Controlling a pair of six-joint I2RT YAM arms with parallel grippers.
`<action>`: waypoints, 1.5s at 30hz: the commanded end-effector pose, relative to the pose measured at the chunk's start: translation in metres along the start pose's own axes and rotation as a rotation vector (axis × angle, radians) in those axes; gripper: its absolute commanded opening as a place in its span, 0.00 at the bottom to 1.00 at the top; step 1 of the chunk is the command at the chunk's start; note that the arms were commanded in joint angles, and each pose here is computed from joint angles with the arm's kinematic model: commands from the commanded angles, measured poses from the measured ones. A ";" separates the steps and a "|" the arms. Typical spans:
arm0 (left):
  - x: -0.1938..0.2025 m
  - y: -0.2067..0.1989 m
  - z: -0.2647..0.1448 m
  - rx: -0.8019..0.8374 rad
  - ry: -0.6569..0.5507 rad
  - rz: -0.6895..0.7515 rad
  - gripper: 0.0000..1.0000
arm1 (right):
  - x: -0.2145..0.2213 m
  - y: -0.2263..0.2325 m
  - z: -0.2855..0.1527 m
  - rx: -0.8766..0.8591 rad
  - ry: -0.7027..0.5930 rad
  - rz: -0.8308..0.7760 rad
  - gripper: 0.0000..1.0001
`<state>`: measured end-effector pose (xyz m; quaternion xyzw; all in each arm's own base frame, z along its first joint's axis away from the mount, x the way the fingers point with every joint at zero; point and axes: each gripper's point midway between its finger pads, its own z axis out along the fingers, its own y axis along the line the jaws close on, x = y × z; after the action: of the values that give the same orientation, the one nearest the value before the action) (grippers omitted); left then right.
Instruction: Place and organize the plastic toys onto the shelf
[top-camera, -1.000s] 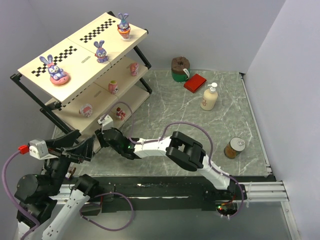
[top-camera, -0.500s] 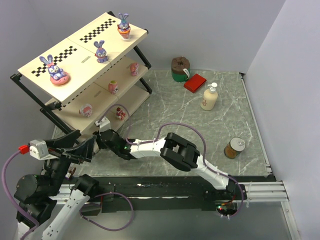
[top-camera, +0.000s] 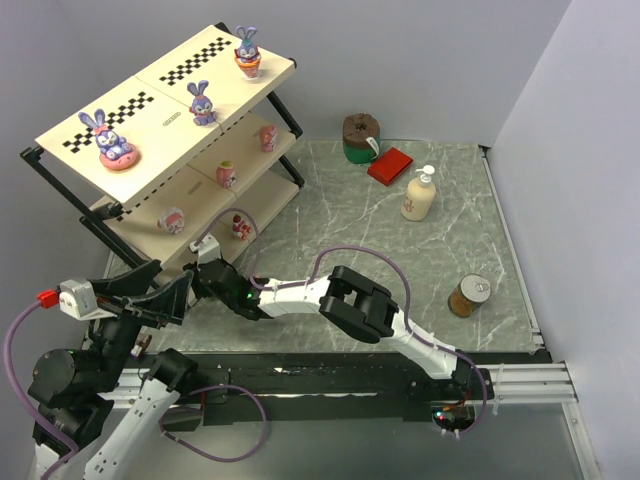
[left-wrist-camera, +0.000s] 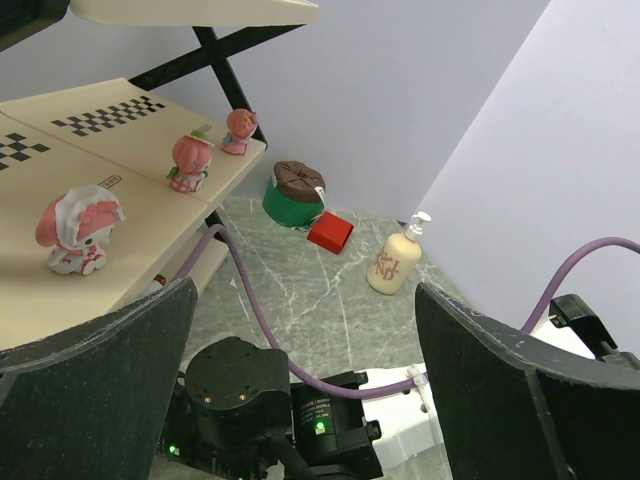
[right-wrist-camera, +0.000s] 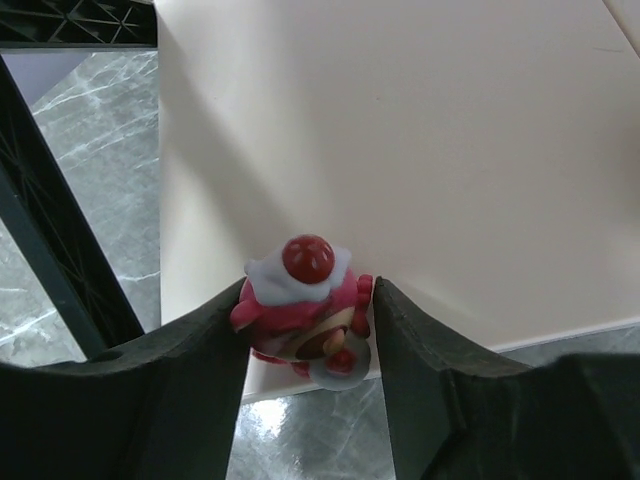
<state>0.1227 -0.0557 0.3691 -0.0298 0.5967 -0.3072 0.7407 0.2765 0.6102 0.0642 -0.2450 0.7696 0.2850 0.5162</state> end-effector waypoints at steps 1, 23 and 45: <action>-0.036 -0.013 -0.035 0.083 -0.158 -0.022 0.96 | -0.013 0.001 0.004 0.018 -0.040 -0.012 0.59; -0.032 -0.011 -0.032 0.078 -0.145 -0.025 0.96 | -0.033 0.002 -0.011 0.016 -0.103 -0.025 0.92; -0.030 -0.008 -0.030 0.057 -0.134 -0.020 0.97 | -0.083 0.019 -0.064 -0.010 -0.231 -0.090 1.00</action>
<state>0.1227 -0.0557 0.3690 -0.0311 0.5968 -0.3084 0.7401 0.2521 0.5888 0.0974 -0.2787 0.7262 0.2600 0.5721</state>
